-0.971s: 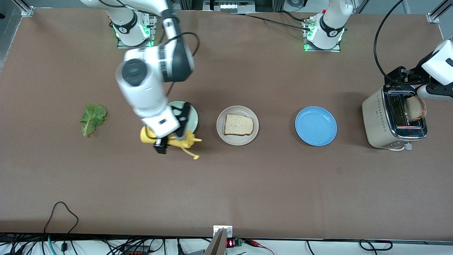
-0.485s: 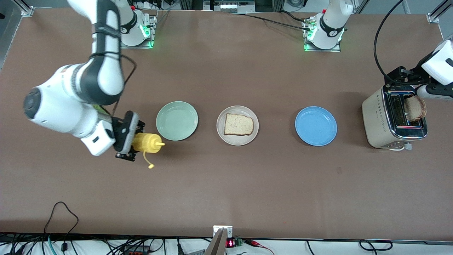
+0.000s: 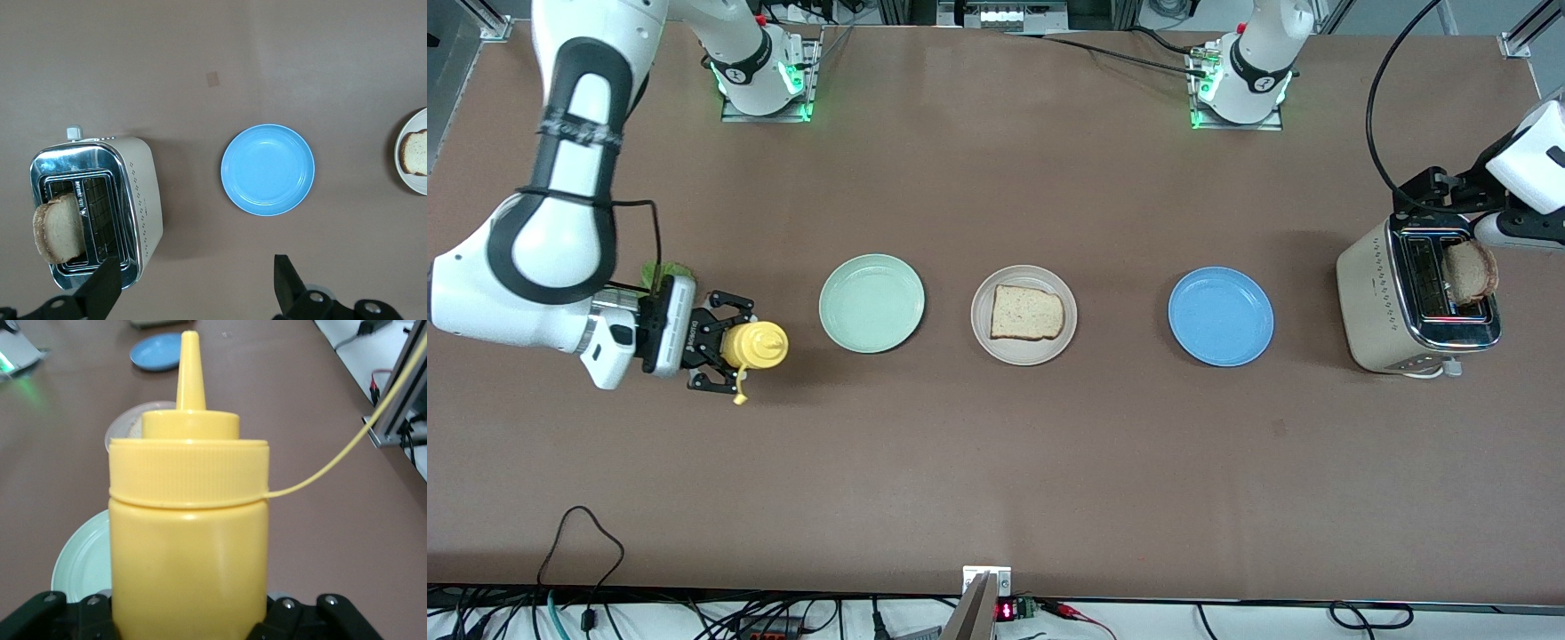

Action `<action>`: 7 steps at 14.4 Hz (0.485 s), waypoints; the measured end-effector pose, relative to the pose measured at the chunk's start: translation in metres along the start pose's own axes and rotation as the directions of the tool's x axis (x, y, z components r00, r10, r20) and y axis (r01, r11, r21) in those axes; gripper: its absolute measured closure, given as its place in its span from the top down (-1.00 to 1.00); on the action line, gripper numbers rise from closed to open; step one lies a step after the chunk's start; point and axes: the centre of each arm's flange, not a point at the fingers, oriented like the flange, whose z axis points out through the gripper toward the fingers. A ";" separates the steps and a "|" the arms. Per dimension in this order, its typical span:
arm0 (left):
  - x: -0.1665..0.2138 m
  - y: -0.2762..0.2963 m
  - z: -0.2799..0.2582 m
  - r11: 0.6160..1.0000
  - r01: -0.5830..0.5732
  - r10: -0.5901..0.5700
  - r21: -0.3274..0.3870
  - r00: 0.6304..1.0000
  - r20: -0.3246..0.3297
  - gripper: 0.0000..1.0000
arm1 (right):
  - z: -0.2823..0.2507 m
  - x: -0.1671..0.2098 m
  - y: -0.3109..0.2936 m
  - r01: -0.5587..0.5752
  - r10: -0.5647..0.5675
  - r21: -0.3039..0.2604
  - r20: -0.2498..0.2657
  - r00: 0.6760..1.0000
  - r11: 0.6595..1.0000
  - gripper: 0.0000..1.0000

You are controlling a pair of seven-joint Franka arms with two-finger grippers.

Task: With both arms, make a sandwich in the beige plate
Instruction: 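Carry the yellow bottle back and set it beside the lettuce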

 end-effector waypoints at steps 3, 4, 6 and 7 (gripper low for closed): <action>0.000 0.000 0.000 1.000 0.000 0.000 0.000 1.000 0.000 1.00 | -0.001 -0.049 -0.019 0.056 -0.055 0.002 -0.149 0.987 0.998 -0.14; 0.000 0.000 0.000 1.000 0.000 0.000 0.000 1.000 0.000 1.00 | 0.002 -0.066 -0.029 0.077 -0.076 -0.003 -0.200 0.977 0.997 -0.14; 0.000 0.000 0.000 1.000 0.000 0.000 0.000 1.000 0.000 1.00 | 0.006 -0.099 -0.048 0.113 -0.113 -0.017 -0.273 0.955 0.993 -0.14; 0.000 0.000 0.000 1.000 0.000 0.000 0.000 1.000 0.000 1.00 | 0.008 -0.114 -0.058 0.137 -0.139 -0.028 -0.300 0.944 0.990 -0.14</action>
